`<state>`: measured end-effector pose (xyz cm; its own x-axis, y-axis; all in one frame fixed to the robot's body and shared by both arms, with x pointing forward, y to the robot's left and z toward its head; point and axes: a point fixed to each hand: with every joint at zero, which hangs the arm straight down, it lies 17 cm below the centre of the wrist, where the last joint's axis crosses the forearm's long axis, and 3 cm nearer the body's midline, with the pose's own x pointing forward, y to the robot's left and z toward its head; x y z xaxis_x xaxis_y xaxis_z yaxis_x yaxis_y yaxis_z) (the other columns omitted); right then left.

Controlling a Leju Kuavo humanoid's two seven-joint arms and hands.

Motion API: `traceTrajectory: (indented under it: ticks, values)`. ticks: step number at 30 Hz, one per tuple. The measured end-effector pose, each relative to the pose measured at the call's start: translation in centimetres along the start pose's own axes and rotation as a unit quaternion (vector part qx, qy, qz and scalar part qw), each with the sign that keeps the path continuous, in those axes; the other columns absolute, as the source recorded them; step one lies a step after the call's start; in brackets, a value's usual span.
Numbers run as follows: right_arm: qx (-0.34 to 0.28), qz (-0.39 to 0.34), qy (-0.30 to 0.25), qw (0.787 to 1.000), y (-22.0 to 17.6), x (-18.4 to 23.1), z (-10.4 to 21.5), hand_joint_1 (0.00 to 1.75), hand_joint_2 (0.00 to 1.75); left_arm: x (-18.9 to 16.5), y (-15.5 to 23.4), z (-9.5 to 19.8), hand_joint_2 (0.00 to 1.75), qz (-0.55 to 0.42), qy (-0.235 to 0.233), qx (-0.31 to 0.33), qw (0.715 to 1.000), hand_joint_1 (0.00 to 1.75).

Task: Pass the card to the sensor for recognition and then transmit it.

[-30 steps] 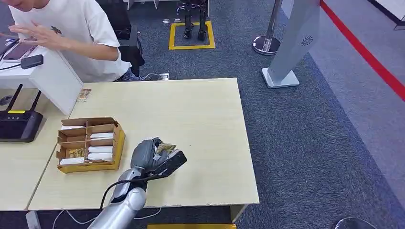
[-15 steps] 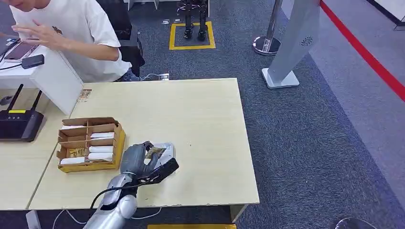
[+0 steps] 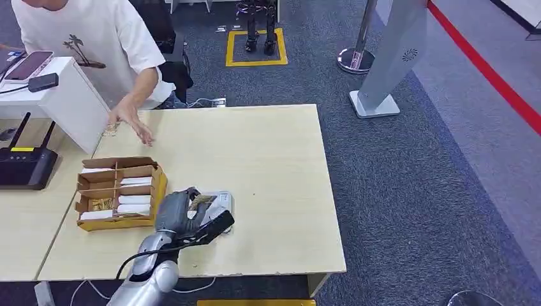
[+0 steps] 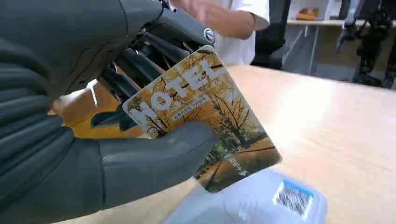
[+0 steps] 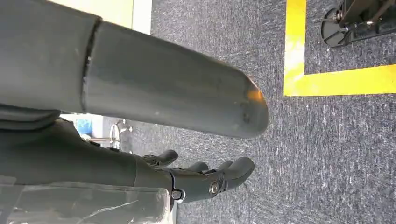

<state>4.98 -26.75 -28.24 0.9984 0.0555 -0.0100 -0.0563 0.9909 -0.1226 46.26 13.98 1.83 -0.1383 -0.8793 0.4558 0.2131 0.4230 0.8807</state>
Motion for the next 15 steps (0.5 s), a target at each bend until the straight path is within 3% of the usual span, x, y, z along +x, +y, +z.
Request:
traceTrajectory:
  ticks: [9,15]
  values:
    - [0.000,0.010,-0.001,1.000,0.0,0.0,0.0,0.00,0.00,-2.2,9.2,-2.5,1.75,-0.027,0.001,0.096,0.995,1.75]
    - [0.001,0.023,-0.003,1.000,0.0,0.1,0.0,0.00,0.00,-5.4,19.8,-4.5,1.75,-0.062,0.018,0.184,0.981,1.75]
